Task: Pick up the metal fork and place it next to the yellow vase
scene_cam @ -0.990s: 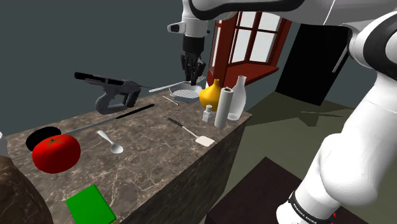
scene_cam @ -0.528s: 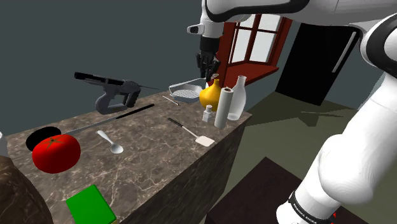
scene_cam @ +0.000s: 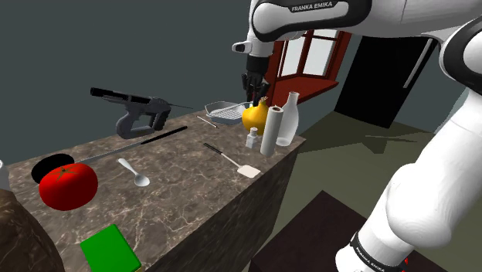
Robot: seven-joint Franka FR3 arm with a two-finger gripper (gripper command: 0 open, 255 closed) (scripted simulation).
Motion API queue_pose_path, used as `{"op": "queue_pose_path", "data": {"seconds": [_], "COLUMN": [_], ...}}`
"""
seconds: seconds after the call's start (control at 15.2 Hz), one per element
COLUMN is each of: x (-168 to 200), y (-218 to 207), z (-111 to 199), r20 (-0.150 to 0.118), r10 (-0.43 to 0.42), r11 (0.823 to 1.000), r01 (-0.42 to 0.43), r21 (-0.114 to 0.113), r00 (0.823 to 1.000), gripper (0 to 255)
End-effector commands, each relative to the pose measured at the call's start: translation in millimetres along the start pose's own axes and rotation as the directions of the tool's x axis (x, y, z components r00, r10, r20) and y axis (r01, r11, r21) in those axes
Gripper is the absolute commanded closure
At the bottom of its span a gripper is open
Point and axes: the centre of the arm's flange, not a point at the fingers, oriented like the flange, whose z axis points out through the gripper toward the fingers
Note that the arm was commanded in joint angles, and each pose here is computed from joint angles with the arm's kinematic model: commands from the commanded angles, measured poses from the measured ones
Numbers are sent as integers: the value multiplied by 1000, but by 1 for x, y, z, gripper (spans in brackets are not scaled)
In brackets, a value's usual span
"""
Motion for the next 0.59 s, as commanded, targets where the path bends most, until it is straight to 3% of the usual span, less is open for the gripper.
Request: {"op": "queue_pose_path", "data": {"seconds": [0.0, 0.53], "x": [0, 2], "y": [0, 0], "z": [10, 52], "r20": [0, 0], "r10": [0, 0], "r11": [1000, 1000], "r01": [0, 0], "r21": [0, 0], "r00": [1000, 1000], "gripper": [255, 255]}}
